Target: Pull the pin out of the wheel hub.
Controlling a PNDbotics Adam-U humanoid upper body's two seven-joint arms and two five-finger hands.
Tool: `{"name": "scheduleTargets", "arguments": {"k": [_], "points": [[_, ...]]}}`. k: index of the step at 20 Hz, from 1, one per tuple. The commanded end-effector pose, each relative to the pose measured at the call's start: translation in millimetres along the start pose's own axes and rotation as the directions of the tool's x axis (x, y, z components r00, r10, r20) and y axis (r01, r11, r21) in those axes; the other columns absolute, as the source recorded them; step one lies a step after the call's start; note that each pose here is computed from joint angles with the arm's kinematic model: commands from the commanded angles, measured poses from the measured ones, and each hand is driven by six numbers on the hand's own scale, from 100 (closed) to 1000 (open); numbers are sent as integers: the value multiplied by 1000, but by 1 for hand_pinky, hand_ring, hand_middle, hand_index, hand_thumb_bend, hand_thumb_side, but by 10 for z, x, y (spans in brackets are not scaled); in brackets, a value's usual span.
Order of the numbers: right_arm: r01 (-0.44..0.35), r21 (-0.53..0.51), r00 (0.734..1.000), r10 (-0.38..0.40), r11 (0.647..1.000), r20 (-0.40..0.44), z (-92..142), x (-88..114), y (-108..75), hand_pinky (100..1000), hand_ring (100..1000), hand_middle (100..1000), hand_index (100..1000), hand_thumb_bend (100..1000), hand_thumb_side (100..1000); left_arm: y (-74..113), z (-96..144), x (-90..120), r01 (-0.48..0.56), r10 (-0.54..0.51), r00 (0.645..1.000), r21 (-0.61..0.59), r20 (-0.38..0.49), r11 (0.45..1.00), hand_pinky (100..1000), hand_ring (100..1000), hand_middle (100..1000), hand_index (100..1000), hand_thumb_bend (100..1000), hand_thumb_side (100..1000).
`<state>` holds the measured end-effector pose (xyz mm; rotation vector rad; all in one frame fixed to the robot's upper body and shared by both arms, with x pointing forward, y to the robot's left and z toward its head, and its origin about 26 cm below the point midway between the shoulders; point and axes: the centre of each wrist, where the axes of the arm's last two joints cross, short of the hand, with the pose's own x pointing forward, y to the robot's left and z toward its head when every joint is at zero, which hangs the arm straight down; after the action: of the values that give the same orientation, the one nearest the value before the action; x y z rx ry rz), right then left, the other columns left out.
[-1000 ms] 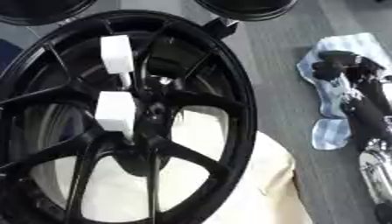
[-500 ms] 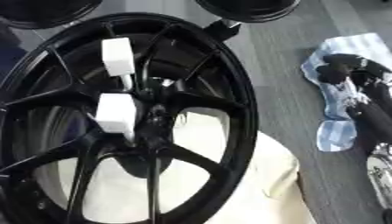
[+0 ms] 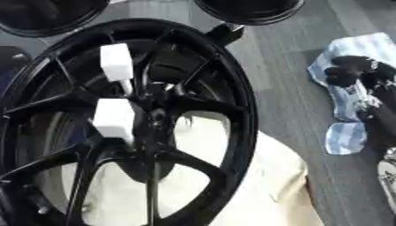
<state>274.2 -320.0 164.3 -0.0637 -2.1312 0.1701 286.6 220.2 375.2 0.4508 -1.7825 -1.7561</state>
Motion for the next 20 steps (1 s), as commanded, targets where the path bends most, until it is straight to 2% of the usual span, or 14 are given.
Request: {"name": "scheduleTargets", "arguments": {"k": [1,6,14,20], "points": [[-17,9,1000,17,1000,18,-41,81,-51,760,732,703,575,325,419,71,-42,110,-43,43,999,11,-9,999,892,820,757,859,335,570],[-9,13,1000,9,1000,20,-54,87,-43,760,732,703,574,326,419,79,-104,170,-91,91,995,-2,-35,996,907,843,781,873,392,553],[3,21,1000,-3,1000,22,-85,96,-13,760,732,703,574,328,420,-18,-187,183,-60,53,995,-78,-88,995,978,902,833,905,587,476],[10,25,1000,-11,1000,26,-106,103,9,760,732,703,573,330,421,-92,-211,155,-28,15,988,-87,-154,996,995,912,838,911,619,474]]}}
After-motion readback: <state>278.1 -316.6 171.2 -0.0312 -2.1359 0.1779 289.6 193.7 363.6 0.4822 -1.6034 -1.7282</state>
